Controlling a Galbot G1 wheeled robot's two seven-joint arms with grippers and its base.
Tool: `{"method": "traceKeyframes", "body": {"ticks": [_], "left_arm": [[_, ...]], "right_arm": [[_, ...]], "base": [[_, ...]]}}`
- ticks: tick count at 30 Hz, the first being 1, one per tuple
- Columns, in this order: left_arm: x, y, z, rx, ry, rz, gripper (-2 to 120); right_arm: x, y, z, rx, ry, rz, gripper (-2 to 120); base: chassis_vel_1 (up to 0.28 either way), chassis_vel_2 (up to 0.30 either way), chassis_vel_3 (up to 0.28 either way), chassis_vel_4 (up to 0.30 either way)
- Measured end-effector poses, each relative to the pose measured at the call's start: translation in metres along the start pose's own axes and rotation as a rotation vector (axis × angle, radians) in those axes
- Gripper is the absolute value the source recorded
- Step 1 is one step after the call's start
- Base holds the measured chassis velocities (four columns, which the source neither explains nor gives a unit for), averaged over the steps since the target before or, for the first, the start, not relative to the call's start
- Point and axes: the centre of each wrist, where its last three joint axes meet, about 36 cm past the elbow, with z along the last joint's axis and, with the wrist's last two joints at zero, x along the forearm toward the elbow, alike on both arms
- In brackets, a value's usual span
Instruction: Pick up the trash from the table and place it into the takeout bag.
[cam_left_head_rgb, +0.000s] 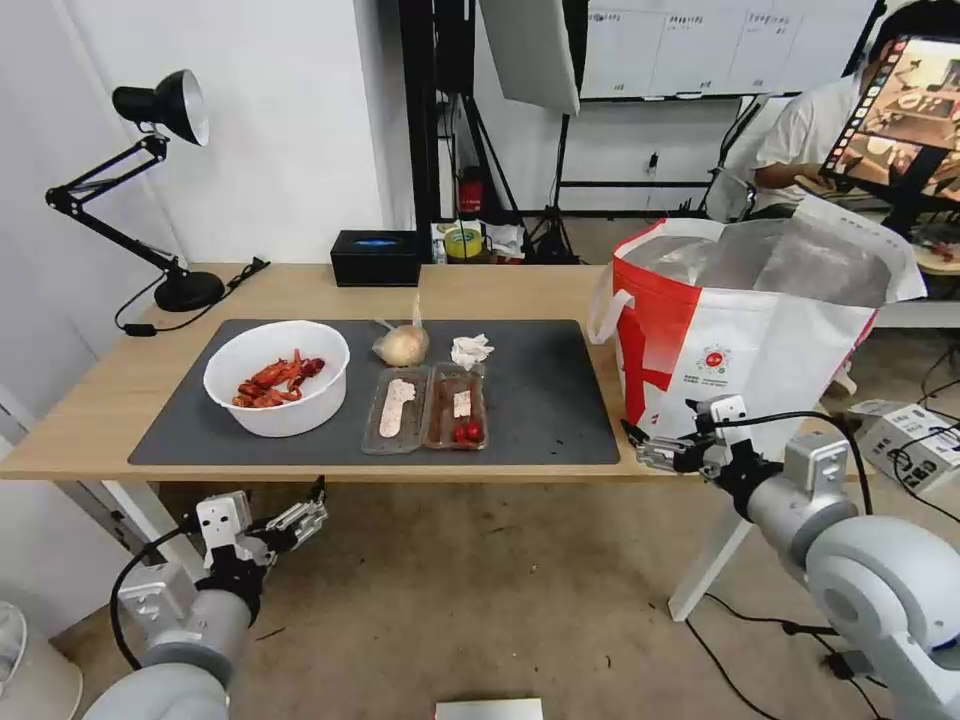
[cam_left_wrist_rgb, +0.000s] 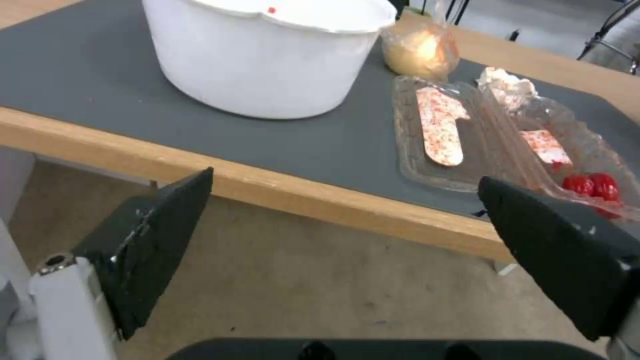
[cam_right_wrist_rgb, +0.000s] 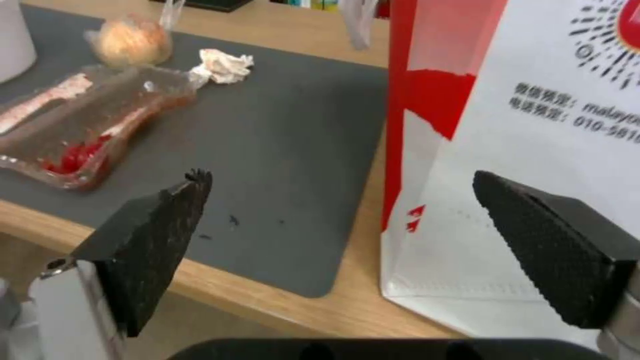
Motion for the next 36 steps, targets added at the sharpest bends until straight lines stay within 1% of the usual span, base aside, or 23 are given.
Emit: {"method": "traceKeyframes", "body": {"ticks": [5, 6, 7, 8, 10, 11, 12, 13, 15, 16, 17, 19, 20, 22, 23, 25, 26, 28, 30, 36], "left_arm": [[0.0, -0.001, 0.0, 0.013, -0.01, 0.003, 100], [0.0, -0.002, 0.001, 0.026, -0.012, 0.007, 100], [-0.001, -0.004, 0.0, 0.058, -0.01, 0.01, 100], [-0.001, -0.004, 0.0, 0.058, -0.01, 0.01, 100], [-0.003, -0.01, 0.001, 0.131, -0.006, 0.015, 100], [-0.005, -0.014, 0.002, 0.181, -0.015, 0.014, 100], [-0.005, -0.014, 0.002, 0.181, -0.015, 0.014, 100], [-0.007, -0.019, 0.002, 0.243, -0.023, 0.012, 100], [-0.011, -0.029, 0.001, 0.367, -0.014, 0.023, 100], [-0.011, -0.029, 0.001, 0.367, -0.014, 0.023, 100], [-0.013, -0.037, 0.0, 0.461, -0.01, 0.025, 100], [-0.014, -0.049, 0.001, 0.583, 0.005, 0.029, 100], [-0.014, -0.049, 0.001, 0.583, 0.005, 0.029, 100], [-0.012, -0.061, -0.002, 0.731, 0.026, 0.039, 100], [-0.012, -0.061, -0.002, 0.731, 0.026, 0.039, 100], [-0.013, -0.069, -0.006, 0.831, 0.038, 0.061, 100], [-0.015, -0.073, -0.006, 0.852, 0.039, 0.072, 100], [-0.017, -0.076, -0.005, 0.862, 0.047, 0.075, 100], [-0.021, -0.083, -0.001, 0.869, 0.058, 0.081, 100], [-0.032, -0.093, 0.002, 0.883, 0.063, 0.102, 100]], "right_arm": [[-0.002, 0.005, 0.007, -0.035, -0.013, -0.014, 100], [-0.003, 0.007, 0.01, -0.047, -0.021, -0.018, 100], [-0.004, 0.009, 0.013, -0.063, -0.033, -0.022, 100], [-0.004, 0.009, 0.013, -0.063, -0.033, -0.022, 100], [-0.006, 0.013, 0.017, -0.086, -0.053, -0.028, 100], [-0.007, 0.014, 0.019, -0.095, -0.061, -0.031, 100], [-0.007, 0.014, 0.019, -0.095, -0.061, -0.031, 100], [-0.008, 0.017, 0.021, -0.106, -0.07, -0.036, 100], [-0.009, 0.021, 0.025, -0.124, -0.082, -0.043, 100], [-0.009, 0.021, 0.025, -0.124, -0.082, -0.043, 100], [-0.01, 0.024, 0.028, -0.131, -0.083, -0.047, 100], [-0.012, 0.029, 0.03, -0.135, -0.087, -0.054, 100], [-0.012, 0.029, 0.03, -0.135, -0.087, -0.054, 100], [-0.013, 0.032, 0.033, -0.14, -0.091, -0.061, 100], [-0.013, 0.032, 0.033, -0.14, -0.091, -0.061, 100], [-0.011, 0.034, 0.036, -0.145, -0.092, -0.059, 100], [-0.011, 0.035, 0.036, -0.148, -0.093, -0.059, 100], [-0.01, 0.036, 0.037, -0.15, -0.094, -0.058, 100], [-0.009, 0.037, 0.037, -0.148, -0.095, -0.059, 100], [-0.005, 0.037, 0.041, -0.142, -0.091, -0.051, 100]], "base": [[0.0, 0.0, 0.0, 0.0], [0.0, 0.0, 0.0, 0.0], [0.0, 0.0, 0.0, 0.0], [0.0, 0.0, 0.0, 0.0], [0.0, 0.0, 0.0, 0.0], [0.0, 0.0, 0.0, 0.0], [0.0, 0.0, 0.0, 0.0], [0.0, 0.0, 0.0, 0.0], [0.0, 0.0, 0.0, 0.0], [0.0, 0.0, 0.0, 0.0], [0.0, 0.0, 0.0, 0.0], [0.0, 0.0, 0.0, 0.0], [0.0, 0.0, 0.0, 0.0], [0.0, 0.0, 0.0, 0.0], [0.0, 0.0, 0.0, 0.0], [0.0, 0.0, 0.0, 0.0], [0.0, 0.0, 0.0, 0.0], [0.0, 0.0, 0.0, 0.0], [0.0, 0.0, 0.0, 0.0], [0.0, 0.0, 0.0, 0.0]]}}
